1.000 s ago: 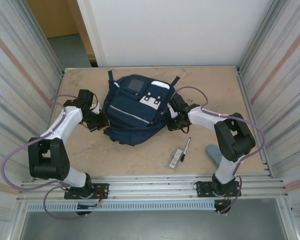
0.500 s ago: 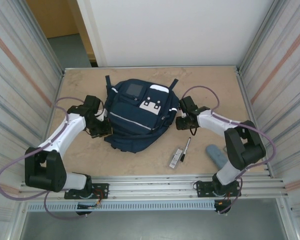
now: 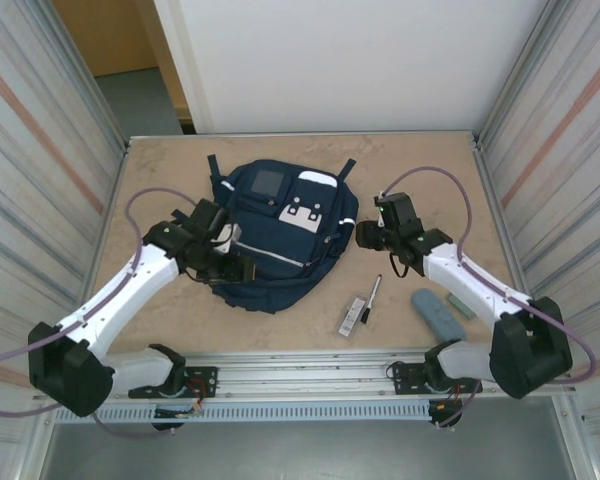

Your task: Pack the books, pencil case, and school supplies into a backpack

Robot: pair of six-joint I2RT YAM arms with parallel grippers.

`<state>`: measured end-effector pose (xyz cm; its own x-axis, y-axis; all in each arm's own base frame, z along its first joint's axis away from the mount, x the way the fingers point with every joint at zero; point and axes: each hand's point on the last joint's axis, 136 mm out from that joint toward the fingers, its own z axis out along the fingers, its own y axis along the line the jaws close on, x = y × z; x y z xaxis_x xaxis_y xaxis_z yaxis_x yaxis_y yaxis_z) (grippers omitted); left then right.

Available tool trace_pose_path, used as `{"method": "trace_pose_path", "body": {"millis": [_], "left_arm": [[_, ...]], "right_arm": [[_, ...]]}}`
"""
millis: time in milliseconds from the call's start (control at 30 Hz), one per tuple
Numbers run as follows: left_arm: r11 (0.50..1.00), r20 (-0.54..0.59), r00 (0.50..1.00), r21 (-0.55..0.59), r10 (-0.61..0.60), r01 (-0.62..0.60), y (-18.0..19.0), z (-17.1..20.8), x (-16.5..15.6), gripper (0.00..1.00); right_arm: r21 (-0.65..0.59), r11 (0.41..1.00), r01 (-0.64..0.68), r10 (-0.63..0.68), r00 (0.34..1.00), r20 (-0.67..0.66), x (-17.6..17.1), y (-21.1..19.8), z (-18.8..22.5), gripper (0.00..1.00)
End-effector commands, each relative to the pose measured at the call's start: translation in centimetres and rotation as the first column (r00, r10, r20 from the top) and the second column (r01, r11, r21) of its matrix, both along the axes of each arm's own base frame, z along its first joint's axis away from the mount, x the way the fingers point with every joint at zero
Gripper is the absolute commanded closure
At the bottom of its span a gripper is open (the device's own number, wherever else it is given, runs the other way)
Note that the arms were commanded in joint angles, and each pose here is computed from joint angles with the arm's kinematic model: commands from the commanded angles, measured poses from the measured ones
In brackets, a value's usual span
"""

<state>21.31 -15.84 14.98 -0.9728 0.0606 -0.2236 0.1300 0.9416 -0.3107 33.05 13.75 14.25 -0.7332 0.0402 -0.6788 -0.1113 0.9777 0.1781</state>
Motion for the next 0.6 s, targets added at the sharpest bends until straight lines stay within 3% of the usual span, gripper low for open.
{"method": "trace_pose_path", "body": {"millis": [0,300,567], "left_arm": [[0.989,0.039,0.991,0.062,0.13,-0.133,0.4,0.2,2.5,0.41],[0.931,0.038,0.932,0.06,0.359,-0.361,-0.3,-3.1,6.6,0.37],[0.885,-0.006,0.886,-0.053,0.464,-0.463,-0.8,-5.6,7.9,0.3]], "right_arm": [[0.055,0.998,0.029,-0.031,0.999,0.043,-0.3,-0.3,1.3,0.42],[0.054,0.998,0.034,-0.037,0.997,0.073,-1.8,-1.3,2.1,0.4],[0.075,0.997,0.03,-0.035,0.997,0.07,-2.1,-1.1,1.7,0.34]]}}
